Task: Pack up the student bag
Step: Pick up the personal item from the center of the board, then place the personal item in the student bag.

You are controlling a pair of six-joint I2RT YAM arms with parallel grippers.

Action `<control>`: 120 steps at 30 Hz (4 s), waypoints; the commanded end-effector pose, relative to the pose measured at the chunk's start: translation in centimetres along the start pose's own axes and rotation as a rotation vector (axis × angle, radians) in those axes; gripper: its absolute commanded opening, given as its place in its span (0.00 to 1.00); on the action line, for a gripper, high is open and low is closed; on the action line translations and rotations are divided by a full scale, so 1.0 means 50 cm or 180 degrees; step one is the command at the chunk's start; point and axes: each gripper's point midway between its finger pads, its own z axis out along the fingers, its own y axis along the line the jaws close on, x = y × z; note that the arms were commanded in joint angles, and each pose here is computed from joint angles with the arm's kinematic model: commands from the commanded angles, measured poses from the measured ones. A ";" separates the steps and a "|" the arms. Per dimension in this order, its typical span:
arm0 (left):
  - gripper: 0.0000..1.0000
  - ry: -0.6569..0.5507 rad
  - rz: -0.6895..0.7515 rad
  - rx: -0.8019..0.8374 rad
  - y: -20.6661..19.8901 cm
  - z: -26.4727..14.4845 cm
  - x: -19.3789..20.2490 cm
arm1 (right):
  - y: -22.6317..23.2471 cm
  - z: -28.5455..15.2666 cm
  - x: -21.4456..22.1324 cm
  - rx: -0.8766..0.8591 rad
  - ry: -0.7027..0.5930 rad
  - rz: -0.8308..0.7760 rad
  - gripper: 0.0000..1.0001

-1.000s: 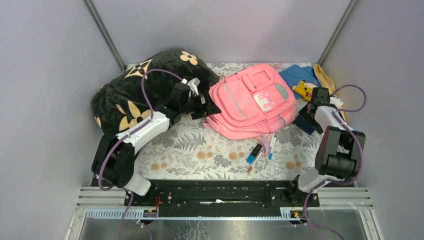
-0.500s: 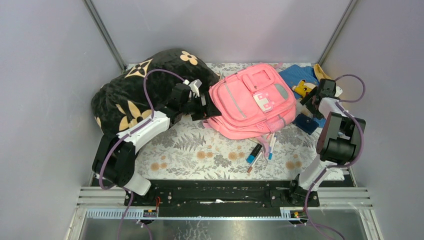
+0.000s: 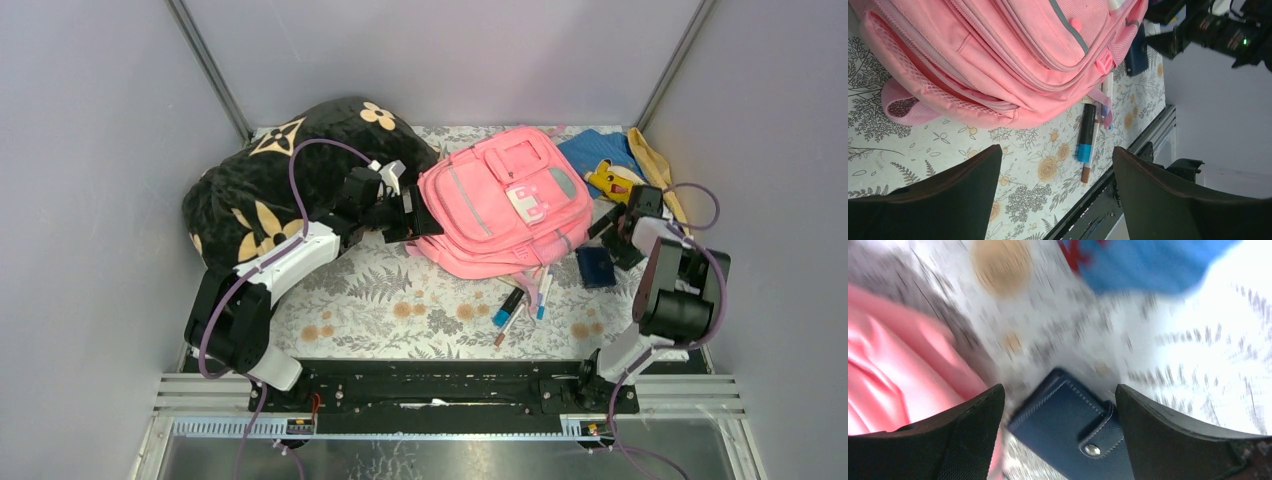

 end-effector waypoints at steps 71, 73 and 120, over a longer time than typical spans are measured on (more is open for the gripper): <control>0.91 0.0038 -0.0210 0.1204 -0.161 -0.017 0.007 | 0.506 -0.588 0.311 -0.3886 0.1130 -0.0392 0.00; 0.84 -0.0014 -0.0240 0.1197 -0.160 -0.014 0.001 | 0.507 -0.589 0.322 -0.3905 0.1199 -0.0421 0.00; 0.00 -0.0924 -0.0921 -0.0284 0.105 -0.209 -0.104 | 0.638 -0.218 0.433 -0.1318 -0.0520 -0.3695 0.32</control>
